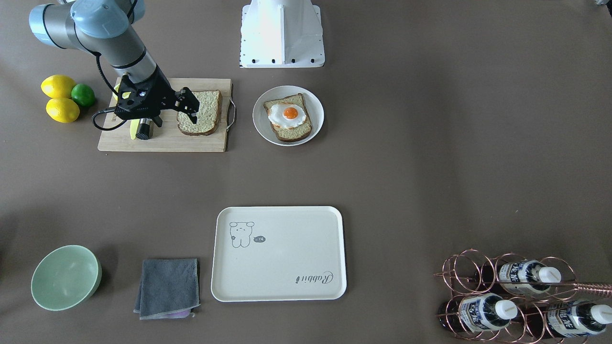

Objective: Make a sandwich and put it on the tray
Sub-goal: 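Move the right gripper down over the bread slice on the cutting board, then grasp the edge of the plain bread slice with the right gripper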

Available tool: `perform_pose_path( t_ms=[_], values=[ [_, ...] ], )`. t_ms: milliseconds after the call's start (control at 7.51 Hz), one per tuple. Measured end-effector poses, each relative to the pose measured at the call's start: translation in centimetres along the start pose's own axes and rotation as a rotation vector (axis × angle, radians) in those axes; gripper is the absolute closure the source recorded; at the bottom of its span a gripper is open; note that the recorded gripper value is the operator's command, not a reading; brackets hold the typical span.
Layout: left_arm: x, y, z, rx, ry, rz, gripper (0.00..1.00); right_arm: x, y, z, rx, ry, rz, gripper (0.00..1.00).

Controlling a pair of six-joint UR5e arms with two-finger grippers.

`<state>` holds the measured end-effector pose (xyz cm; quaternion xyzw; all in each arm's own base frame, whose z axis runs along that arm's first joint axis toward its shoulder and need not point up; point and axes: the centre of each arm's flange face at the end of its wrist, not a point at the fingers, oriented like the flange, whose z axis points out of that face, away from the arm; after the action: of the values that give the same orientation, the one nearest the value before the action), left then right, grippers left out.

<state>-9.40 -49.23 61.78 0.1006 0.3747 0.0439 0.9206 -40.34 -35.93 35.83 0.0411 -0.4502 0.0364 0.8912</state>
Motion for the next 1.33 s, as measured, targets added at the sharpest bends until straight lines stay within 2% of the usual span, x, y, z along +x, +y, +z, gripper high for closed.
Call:
perform_pose_path(
  t_ms=[399,665,798,1065,1331],
  values=[
    [0.1,-0.2,-0.1,0.002,-0.001,0.003,0.02,0.3,4.0,1.4,-0.02,0.008,-0.01,0.01],
    [0.2,-0.5,-0.2,0.004,-0.002,0.005,0.02,3.0,6.1,1.6,-0.016,-0.024,-0.022,0.02],
    [0.2,-0.6,-0.2,0.005,-0.002,0.005,0.02,3.2,6.5,1.7,-0.012,-0.03,-0.023,0.05],
    [0.2,-0.7,-0.2,0.005,-0.002,0.005,0.02,2.9,7.0,1.9,-0.011,-0.037,-0.021,0.18],
    [0.0,-0.7,-0.1,0.003,-0.002,0.003,0.02,2.3,7.3,2.2,-0.011,-0.041,-0.025,0.22]
  ],
)
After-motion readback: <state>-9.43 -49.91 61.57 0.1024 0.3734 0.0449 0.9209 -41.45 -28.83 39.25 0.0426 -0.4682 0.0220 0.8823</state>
